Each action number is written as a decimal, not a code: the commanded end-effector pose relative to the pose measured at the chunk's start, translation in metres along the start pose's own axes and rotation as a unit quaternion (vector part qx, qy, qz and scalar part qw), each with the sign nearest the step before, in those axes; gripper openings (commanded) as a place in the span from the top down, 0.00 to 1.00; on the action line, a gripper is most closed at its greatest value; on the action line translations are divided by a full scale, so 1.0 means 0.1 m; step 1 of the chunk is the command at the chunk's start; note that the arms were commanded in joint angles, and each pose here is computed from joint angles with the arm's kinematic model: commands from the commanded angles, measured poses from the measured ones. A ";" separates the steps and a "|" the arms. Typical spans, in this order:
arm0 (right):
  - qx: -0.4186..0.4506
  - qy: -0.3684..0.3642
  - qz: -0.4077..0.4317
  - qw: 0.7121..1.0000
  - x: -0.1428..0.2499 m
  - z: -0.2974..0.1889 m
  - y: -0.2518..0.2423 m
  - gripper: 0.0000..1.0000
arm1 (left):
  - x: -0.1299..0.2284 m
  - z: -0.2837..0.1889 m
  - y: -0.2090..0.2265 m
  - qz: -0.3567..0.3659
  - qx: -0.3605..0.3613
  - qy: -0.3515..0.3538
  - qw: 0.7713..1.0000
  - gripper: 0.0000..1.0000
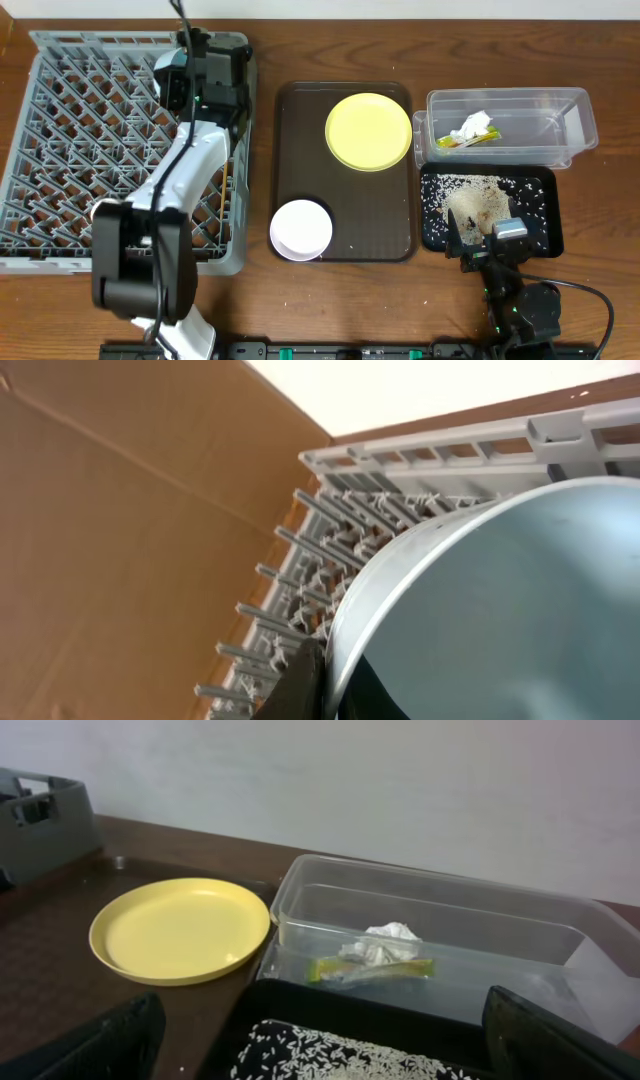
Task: Sort waste into correct bins and load items into the dishwasher
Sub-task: 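Carry the light-blue bowl into the dish rack and release it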
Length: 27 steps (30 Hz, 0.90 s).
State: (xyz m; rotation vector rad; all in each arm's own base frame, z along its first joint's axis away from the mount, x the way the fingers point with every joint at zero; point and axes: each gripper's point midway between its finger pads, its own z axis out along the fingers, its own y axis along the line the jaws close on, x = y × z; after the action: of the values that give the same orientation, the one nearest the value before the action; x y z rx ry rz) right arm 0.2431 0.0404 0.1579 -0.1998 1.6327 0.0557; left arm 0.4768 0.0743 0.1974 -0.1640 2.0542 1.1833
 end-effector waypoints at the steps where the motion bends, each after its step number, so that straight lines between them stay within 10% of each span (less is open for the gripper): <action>1: 0.003 0.000 0.006 1.000 0.01 0.00 -0.02 0.01 | 0.05 0.06 0.00 0.066 -0.027 0.009 0.997 0.92; 27: 0.003 0.000 0.006 1.000 0.01 0.00 -0.02 0.01 | 0.15 -0.35 -0.36 0.094 0.007 0.007 0.995 0.83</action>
State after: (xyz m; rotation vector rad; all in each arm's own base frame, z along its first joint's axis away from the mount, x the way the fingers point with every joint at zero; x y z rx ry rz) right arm 0.2431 0.0404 0.1579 -0.1998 1.6327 0.0557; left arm 0.4640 0.0373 0.1724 0.0358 2.1373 1.2972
